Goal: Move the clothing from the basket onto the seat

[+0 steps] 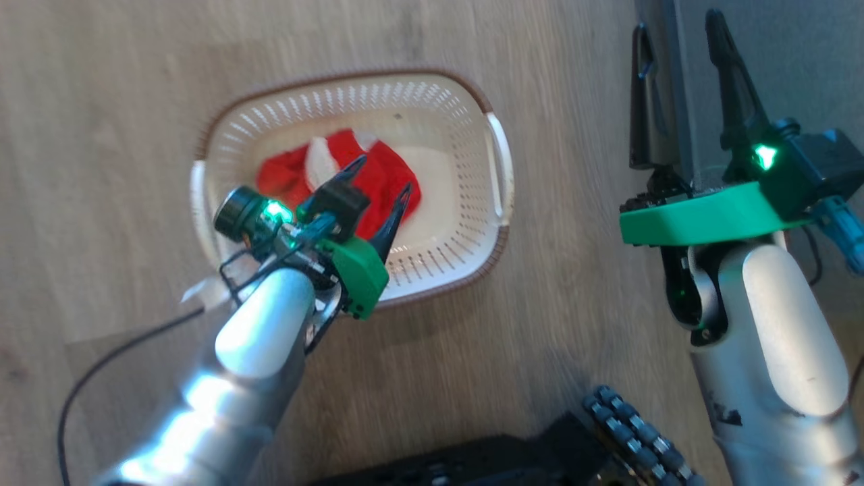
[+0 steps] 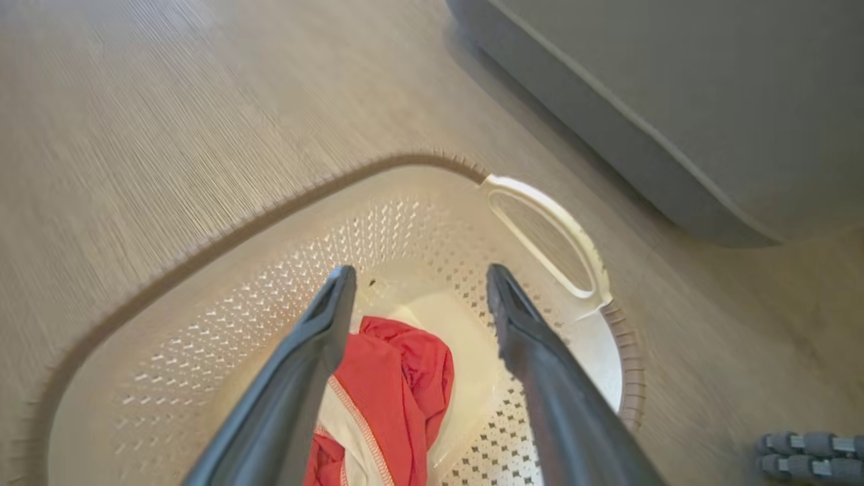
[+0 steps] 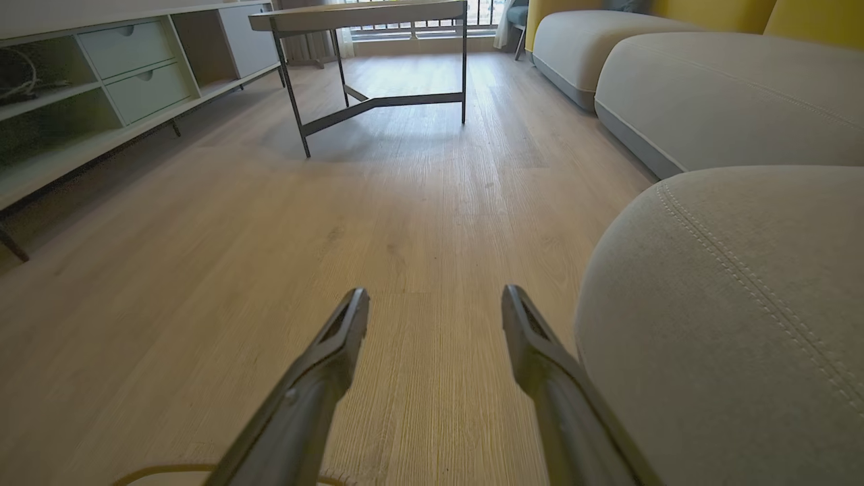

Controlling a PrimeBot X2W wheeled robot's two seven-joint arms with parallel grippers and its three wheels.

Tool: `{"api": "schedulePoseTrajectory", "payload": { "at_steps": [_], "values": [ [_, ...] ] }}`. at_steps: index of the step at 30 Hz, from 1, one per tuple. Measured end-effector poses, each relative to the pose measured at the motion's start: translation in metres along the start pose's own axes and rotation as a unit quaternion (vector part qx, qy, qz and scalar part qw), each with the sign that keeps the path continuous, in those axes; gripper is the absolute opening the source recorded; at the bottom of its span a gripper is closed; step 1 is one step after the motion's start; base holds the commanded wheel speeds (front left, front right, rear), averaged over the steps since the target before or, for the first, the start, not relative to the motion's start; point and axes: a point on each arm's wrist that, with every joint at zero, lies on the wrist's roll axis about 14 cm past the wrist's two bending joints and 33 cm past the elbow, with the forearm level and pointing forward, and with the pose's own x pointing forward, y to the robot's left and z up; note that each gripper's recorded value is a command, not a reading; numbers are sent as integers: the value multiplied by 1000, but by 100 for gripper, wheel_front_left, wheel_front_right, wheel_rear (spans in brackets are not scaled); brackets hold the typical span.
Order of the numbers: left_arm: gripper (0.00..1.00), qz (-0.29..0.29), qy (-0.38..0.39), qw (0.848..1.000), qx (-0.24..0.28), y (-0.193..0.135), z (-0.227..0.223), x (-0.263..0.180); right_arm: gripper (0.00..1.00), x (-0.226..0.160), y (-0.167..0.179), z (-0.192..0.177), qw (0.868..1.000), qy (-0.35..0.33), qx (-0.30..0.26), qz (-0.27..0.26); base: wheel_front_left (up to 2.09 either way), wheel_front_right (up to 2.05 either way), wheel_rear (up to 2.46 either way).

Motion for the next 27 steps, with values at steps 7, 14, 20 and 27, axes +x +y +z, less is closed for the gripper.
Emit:
{"api": "schedulePoseTrajectory", "payload": {
  "at_steps": [7,14,20,27],
  "values": [
    [100,-61,98,993,29,-10,-62,28,100,2,-13,-23,1000,21,3,-11,0,0,0],
    [100,-88,181,979,40,-12,-104,45,100,-4,-32,-36,999,38,4,-34,0,0,0],
    [100,-90,221,970,39,-8,-124,53,100,-8,-40,-42,998,47,4,-44,0,0,0],
    [100,-90,275,956,37,-3,-153,57,100,-10,-43,-52,997,57,7,-47,0,0,0]
  ]
}}
